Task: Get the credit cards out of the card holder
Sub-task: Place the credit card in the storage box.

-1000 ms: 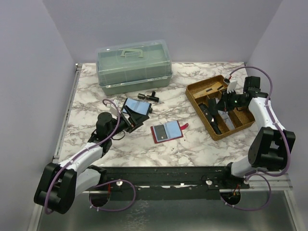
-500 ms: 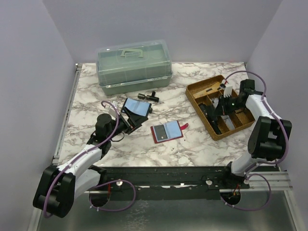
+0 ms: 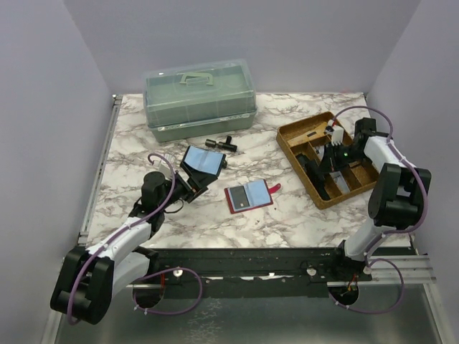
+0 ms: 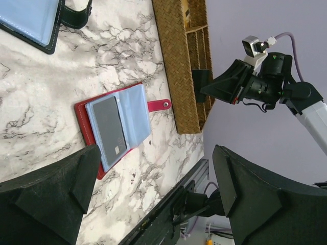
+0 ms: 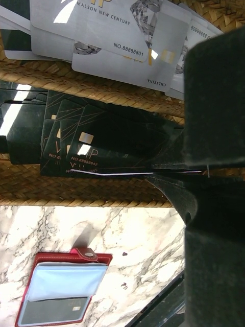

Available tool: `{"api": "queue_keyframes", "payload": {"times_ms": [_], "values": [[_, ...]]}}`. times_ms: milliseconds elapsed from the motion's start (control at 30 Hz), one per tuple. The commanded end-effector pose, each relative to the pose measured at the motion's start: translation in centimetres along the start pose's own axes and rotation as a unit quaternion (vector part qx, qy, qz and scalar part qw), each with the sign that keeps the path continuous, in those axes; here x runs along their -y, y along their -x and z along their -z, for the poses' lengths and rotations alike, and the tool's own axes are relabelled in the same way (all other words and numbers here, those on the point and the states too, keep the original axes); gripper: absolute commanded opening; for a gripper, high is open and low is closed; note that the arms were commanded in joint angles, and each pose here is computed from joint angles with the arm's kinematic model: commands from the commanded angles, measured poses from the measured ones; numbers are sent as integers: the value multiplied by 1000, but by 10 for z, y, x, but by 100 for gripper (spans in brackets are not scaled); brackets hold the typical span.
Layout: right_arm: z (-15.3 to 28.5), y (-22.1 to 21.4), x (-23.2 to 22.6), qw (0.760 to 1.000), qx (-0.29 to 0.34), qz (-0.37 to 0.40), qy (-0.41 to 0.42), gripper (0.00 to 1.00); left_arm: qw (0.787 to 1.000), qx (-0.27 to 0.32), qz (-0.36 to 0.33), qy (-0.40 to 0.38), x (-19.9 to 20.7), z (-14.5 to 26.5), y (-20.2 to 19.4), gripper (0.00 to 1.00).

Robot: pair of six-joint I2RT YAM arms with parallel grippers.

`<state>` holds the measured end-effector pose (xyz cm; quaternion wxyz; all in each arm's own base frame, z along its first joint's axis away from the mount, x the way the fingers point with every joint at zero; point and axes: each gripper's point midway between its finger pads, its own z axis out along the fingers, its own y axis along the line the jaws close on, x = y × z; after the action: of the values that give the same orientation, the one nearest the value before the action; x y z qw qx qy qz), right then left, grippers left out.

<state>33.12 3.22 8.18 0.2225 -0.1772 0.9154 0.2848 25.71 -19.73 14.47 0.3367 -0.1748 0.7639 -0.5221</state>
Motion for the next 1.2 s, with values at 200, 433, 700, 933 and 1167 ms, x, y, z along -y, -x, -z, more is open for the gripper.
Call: {"api": "queue_keyframes", "payload": {"times_ms": [200,433,700,933,1167], "values": [[-1,1,3,1000,-11,-3,11,11,1000,-22,6,2,-3,-4,-4,99],[12,13,12,999,2,6,-41,29,999,-36,3,-5,2,-7,-5,98],[41,46,-6,996,56,47,-50,37,997,-72,19,12,-4,-11,-14,93],[40,58,-93,973,151,98,144,39,992,-110,4,55,-9,-18,-20,87],[-10,22,-178,947,93,158,265,39,986,-142,-17,88,-8,-30,-36,78]]}}
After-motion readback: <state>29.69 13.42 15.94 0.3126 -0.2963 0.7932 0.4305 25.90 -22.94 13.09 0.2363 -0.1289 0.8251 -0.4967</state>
